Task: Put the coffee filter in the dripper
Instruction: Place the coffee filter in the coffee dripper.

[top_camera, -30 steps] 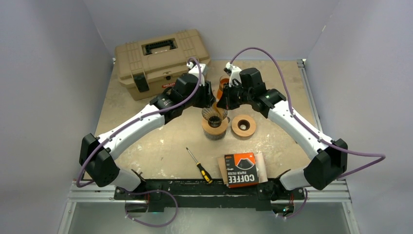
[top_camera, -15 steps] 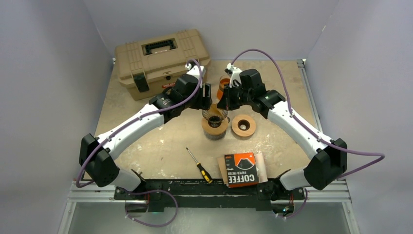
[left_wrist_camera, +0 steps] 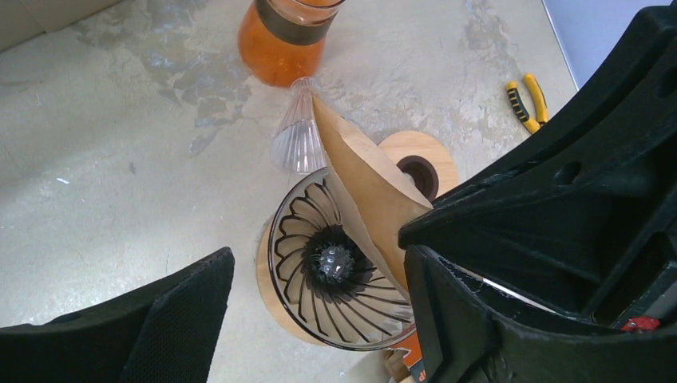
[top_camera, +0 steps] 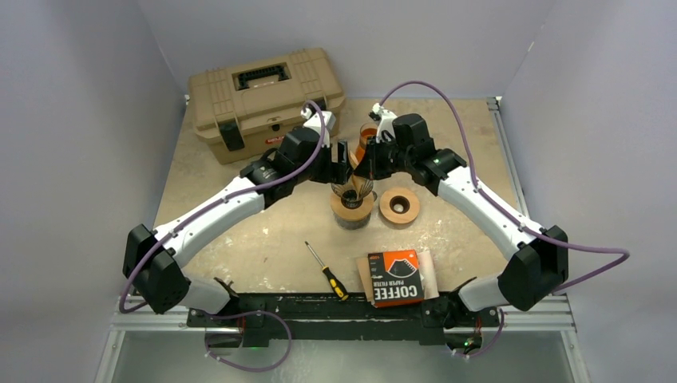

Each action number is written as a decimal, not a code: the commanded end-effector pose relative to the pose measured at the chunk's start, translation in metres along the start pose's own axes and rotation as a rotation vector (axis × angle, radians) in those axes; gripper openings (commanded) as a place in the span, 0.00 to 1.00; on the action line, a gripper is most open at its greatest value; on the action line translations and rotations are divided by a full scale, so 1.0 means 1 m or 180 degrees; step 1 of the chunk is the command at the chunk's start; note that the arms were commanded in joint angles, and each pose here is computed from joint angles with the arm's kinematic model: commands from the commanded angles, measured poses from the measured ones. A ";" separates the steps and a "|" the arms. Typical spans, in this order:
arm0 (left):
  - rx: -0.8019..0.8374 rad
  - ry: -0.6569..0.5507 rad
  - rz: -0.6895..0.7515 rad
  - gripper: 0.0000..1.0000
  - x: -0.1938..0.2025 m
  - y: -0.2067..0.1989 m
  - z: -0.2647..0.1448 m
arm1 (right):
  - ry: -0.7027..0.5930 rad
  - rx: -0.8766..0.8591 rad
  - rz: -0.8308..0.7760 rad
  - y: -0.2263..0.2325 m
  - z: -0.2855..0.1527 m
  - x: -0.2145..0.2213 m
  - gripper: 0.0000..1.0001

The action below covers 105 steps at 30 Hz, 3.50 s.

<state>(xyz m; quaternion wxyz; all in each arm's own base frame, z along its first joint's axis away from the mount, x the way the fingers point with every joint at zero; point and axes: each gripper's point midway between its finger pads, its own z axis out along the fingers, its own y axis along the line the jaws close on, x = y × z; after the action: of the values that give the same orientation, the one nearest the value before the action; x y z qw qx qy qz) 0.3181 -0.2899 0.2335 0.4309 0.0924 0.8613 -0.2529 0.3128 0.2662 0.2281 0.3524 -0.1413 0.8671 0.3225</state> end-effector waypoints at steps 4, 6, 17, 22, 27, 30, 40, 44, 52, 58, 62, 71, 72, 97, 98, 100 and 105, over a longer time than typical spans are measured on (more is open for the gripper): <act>0.0037 -0.0139 -0.0063 0.65 -0.013 -0.004 -0.003 | -0.0139 -0.0006 0.0011 0.000 0.002 -0.011 0.00; -0.0068 -0.0073 -0.0027 0.61 -0.008 0.002 -0.001 | -0.0153 0.0007 0.0009 0.000 0.002 -0.012 0.00; 0.0110 -0.0085 -0.0057 0.54 -0.002 -0.018 0.014 | -0.0205 -0.0072 0.0032 0.004 0.004 -0.015 0.07; 0.0105 -0.0058 -0.0021 0.26 -0.002 -0.020 0.017 | -0.0257 0.0007 0.0042 0.001 0.002 -0.019 0.09; 0.0055 -0.0071 0.0046 0.00 -0.007 -0.018 0.011 | -0.0328 0.0251 0.0029 -0.011 -0.005 -0.021 0.12; -0.0001 -0.0076 0.0100 0.00 -0.010 -0.016 0.008 | -0.0334 0.0460 0.0012 -0.024 -0.008 -0.018 0.15; 0.0026 -0.0002 0.0183 0.00 -0.009 -0.019 0.011 | -0.0299 0.0432 -0.0052 -0.023 -0.004 -0.020 0.31; 0.0128 0.0017 0.0208 0.00 -0.008 -0.028 0.012 | -0.0308 0.0269 -0.0059 -0.013 0.000 -0.026 0.40; 0.0278 -0.0016 0.0208 0.00 -0.009 -0.041 0.006 | -0.0251 0.0245 -0.0082 -0.014 0.010 -0.024 0.47; 0.0131 -0.0173 0.0168 0.00 -0.018 -0.032 -0.004 | -0.0181 0.0326 -0.0116 -0.020 0.006 -0.018 0.42; 0.0024 -0.0219 0.0166 0.00 -0.020 -0.025 -0.007 | -0.0145 0.0390 -0.0111 -0.023 0.002 -0.013 0.31; -0.0334 -0.0196 0.0228 0.00 -0.016 -0.003 -0.010 | -0.0178 0.0676 -0.0134 -0.037 -0.011 -0.010 0.21; -0.0373 -0.0197 0.0240 0.00 -0.016 -0.001 -0.010 | -0.0191 0.0710 -0.0135 -0.039 -0.013 -0.011 0.21; 0.0140 -0.0197 0.0050 0.00 -0.018 -0.032 -0.009 | -0.0325 0.0484 -0.0216 -0.027 0.003 -0.029 0.60; 0.0168 -0.0210 0.0026 0.00 -0.018 -0.034 -0.009 | -0.0312 0.0496 -0.0221 -0.029 0.004 -0.028 0.61; 0.0210 -0.0249 -0.0017 0.00 -0.020 -0.036 -0.010 | -0.0269 0.0550 -0.0230 -0.033 0.007 -0.026 0.62; 0.0095 -0.0357 -0.0090 0.00 -0.026 -0.029 -0.016 | -0.0255 0.0745 -0.0254 -0.045 0.005 -0.023 0.63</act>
<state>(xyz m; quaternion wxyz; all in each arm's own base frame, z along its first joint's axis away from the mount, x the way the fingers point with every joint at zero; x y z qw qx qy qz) 0.3112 -0.3098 0.2443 0.4421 0.1001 0.8545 -0.2536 0.3396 0.2439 0.2056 0.3800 -0.1253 0.8863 0.2332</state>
